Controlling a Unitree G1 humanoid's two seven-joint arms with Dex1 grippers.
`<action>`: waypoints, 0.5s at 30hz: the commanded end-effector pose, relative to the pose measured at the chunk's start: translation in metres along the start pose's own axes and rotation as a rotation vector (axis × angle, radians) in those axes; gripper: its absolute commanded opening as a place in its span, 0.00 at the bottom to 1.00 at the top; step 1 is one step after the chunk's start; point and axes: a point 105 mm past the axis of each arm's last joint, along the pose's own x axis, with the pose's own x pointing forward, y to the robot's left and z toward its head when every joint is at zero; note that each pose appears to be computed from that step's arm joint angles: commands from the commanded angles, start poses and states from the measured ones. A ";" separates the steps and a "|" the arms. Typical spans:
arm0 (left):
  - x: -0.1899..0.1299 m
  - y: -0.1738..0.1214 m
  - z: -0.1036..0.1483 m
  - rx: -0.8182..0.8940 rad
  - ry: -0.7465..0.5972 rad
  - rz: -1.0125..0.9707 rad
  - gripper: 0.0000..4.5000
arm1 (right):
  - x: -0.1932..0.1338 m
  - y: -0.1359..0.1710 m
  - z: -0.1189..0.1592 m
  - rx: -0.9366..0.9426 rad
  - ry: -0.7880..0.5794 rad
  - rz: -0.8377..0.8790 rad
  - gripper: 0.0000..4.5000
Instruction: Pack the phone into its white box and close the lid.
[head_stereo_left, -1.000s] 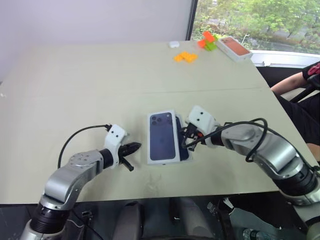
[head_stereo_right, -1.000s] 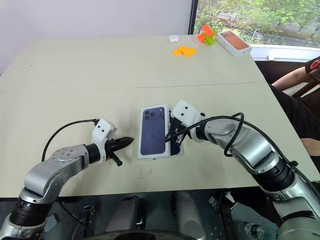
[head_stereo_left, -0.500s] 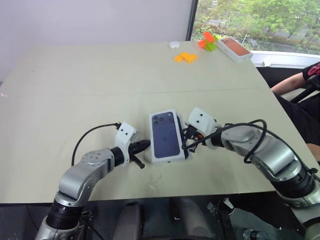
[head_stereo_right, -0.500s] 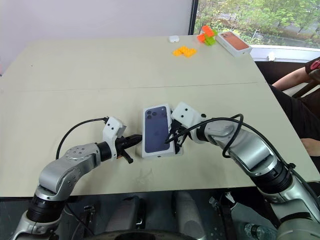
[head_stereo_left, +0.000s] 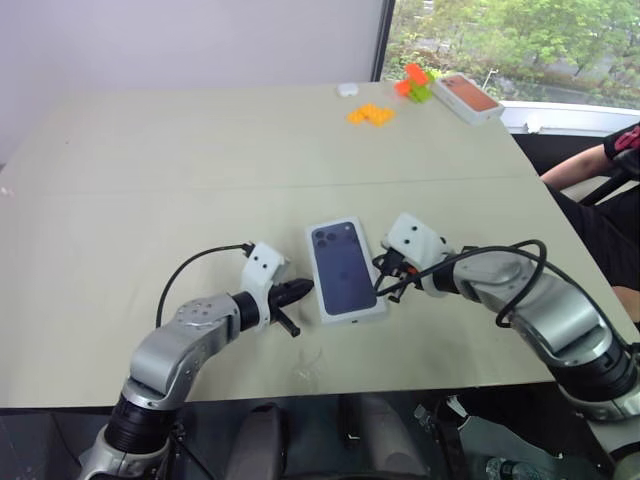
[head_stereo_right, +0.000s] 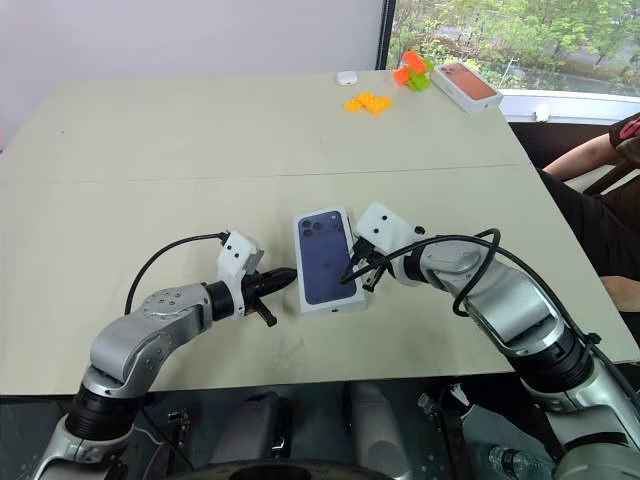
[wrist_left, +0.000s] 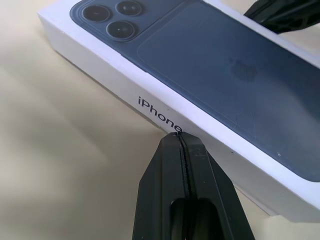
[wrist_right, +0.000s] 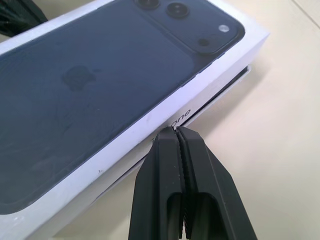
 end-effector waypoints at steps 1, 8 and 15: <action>0.003 -0.014 0.017 0.045 -0.060 -0.062 0.00 | -0.003 0.012 0.011 -0.039 -0.049 0.040 0.02; 0.003 -0.015 0.019 0.047 -0.063 -0.067 0.00 | -0.001 0.010 0.007 -0.034 -0.036 0.029 0.02; 0.004 -0.015 0.019 0.047 -0.064 -0.068 0.00 | 0.000 0.008 0.003 -0.024 -0.027 0.014 0.02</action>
